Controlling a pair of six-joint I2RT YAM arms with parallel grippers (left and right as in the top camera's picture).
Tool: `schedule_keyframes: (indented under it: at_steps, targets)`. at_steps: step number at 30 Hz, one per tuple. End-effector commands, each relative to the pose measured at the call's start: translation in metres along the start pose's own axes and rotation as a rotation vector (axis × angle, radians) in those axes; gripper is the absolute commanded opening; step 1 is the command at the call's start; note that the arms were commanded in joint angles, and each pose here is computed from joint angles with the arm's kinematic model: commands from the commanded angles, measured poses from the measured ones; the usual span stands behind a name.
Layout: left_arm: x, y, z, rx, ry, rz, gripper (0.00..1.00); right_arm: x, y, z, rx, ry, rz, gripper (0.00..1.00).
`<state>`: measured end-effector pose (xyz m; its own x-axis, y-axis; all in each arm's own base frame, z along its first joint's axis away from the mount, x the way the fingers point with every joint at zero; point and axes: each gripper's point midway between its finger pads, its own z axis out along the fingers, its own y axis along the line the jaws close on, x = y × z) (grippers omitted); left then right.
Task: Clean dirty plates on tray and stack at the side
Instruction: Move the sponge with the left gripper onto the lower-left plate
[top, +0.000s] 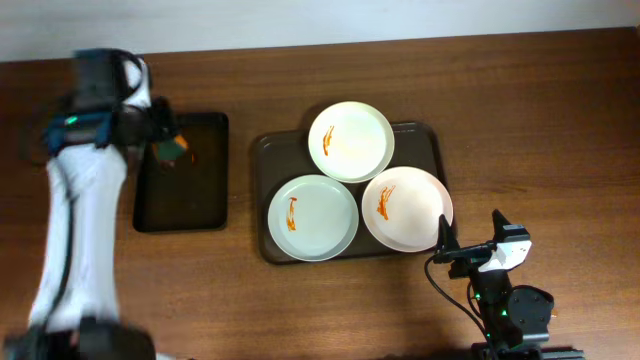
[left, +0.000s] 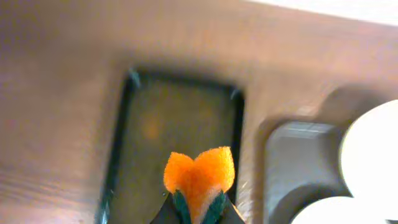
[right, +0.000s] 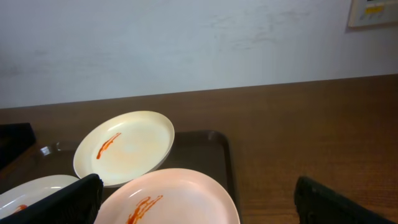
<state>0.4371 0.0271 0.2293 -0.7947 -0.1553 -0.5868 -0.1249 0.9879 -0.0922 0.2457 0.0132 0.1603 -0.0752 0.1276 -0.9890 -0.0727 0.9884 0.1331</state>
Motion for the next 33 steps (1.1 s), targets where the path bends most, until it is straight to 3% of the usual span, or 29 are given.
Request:
schedule_keyframes:
  at_steps: [1,3,6,11,14,16,23,24,27,28,31,33]
  targets:
    - [-0.044,-0.018,-0.123,0.088,-0.318,-0.030,0.00,0.002,0.001,0.000,-0.004,0.004,0.000,0.98]
    - [-0.039,-0.044,-0.136,0.232,-0.315,-0.002,0.00,0.002,0.001,0.000,-0.004,0.004,0.000,0.98]
    - [-0.003,-0.087,-0.102,0.381,-0.123,0.040,0.00,0.002,0.001,0.000,-0.003,0.004,0.000,0.98]
    - [0.065,-0.162,-0.039,0.460,0.172,0.171,0.00,0.002,0.001,0.000,-0.004,0.004,0.000,0.98]
    - [0.117,-0.203,0.000,0.472,0.364,0.250,0.00,0.003,0.001,0.000,-0.007,0.005,0.000,0.98]
    - [0.174,-0.234,0.041,0.458,0.541,0.332,0.00,0.003,0.003,0.000,-0.015,0.006,0.065,0.98]
    - [0.238,-0.224,0.101,0.255,0.738,0.293,0.02,0.003,0.003,0.000,-0.014,0.006,0.098,0.98]
    - [0.238,-0.224,0.101,0.255,0.737,0.293,0.45,0.002,0.003,0.000,-0.015,0.003,0.098,0.98]
    - [0.220,-0.233,0.094,0.276,0.699,0.298,0.51,0.001,0.003,0.000,-0.016,-0.001,0.098,0.98]
    - [0.207,-0.238,0.086,0.289,0.679,0.310,0.57,0.001,0.003,0.000,-0.016,-0.001,0.097,0.98]
    - [0.169,-0.233,0.064,0.210,0.614,0.339,0.72,0.001,0.003,0.000,-0.016,-0.001,0.098,0.98]
    - [0.145,-0.226,0.047,0.160,0.573,0.348,0.73,0.001,0.003,0.000,-0.016,-0.001,0.098,0.98]
